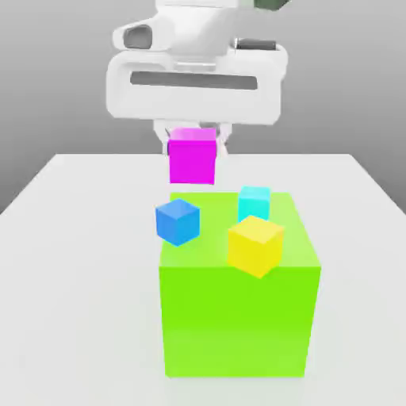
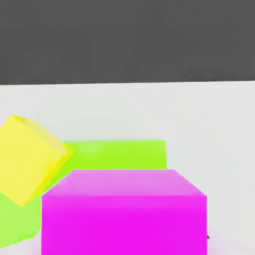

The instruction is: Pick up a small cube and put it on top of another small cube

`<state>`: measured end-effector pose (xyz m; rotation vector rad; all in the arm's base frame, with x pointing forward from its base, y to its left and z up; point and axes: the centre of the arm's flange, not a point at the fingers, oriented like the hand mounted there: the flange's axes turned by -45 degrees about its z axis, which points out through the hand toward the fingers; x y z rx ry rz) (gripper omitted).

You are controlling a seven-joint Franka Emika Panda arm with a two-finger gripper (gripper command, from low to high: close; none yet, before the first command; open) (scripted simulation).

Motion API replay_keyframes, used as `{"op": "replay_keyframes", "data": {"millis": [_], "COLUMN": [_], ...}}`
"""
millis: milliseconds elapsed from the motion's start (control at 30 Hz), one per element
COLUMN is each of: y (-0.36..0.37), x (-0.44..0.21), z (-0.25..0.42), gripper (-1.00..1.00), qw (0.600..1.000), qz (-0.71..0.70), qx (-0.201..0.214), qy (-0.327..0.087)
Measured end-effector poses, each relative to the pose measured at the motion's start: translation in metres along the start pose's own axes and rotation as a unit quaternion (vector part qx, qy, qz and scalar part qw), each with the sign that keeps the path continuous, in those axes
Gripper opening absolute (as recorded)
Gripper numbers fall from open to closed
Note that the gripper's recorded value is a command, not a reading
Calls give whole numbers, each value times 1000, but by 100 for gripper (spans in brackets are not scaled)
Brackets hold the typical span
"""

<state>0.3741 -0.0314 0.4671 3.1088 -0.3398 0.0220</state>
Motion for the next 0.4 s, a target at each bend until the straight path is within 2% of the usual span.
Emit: {"op": "replay_keyframes", "data": {"millis": [133,167,400], "y": [5,5,5], "x": [-4,-5,-6], "z": [49,62,64], "gripper": [-100,100,100], "qw": [1000,1000,1000], "qz": [25,26,27], "qx": [9,9,7], "qy": [-8,-8,-8]}}
